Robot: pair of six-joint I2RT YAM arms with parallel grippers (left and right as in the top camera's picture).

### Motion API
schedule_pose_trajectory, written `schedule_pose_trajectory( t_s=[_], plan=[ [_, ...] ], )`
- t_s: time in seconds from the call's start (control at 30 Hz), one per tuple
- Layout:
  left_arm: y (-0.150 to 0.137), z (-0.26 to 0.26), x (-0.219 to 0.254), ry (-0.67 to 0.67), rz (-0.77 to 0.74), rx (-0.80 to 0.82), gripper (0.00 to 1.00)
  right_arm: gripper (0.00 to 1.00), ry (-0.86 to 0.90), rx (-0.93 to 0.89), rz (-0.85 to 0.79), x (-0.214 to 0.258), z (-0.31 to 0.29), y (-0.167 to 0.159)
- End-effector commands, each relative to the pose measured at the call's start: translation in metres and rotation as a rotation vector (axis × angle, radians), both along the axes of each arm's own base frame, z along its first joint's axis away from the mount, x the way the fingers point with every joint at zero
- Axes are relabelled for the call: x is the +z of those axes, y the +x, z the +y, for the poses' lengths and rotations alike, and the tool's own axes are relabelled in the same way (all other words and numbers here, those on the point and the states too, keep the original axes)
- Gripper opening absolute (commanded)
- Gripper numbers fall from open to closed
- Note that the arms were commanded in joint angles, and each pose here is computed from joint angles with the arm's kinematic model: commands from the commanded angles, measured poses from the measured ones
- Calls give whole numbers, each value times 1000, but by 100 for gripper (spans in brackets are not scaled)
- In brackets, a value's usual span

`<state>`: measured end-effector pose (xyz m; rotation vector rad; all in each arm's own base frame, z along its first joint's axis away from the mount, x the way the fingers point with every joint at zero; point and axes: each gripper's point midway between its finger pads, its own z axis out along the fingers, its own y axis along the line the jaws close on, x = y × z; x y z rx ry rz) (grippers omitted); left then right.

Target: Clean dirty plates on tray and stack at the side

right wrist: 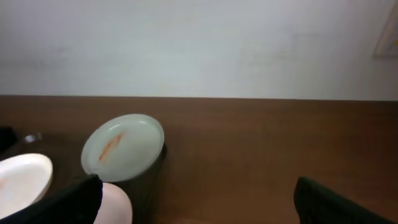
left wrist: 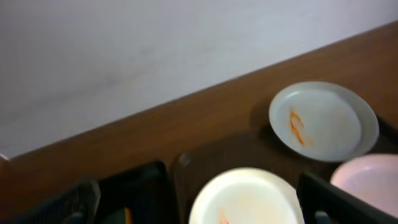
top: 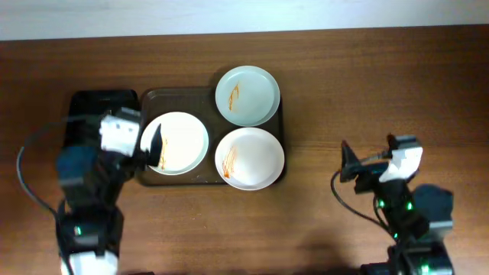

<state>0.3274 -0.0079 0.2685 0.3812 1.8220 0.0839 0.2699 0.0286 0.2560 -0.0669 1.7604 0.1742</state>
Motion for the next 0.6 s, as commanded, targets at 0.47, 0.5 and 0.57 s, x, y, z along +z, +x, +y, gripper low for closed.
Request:
schedule_pose_trajectory(
  t_s=[0.47, 0.5, 0.57],
  plan=[
    [34, -30, -29, -244, 636, -118, 99, 98, 263, 400, 571, 15, 88, 103],
    [38, -21, -33, -251, 645, -46, 99, 98, 275, 400, 594, 9, 94, 105],
    [43, 17, -44, -295, 671, 260, 99, 98, 285, 385, 661, -8, 112, 114]
  ],
)
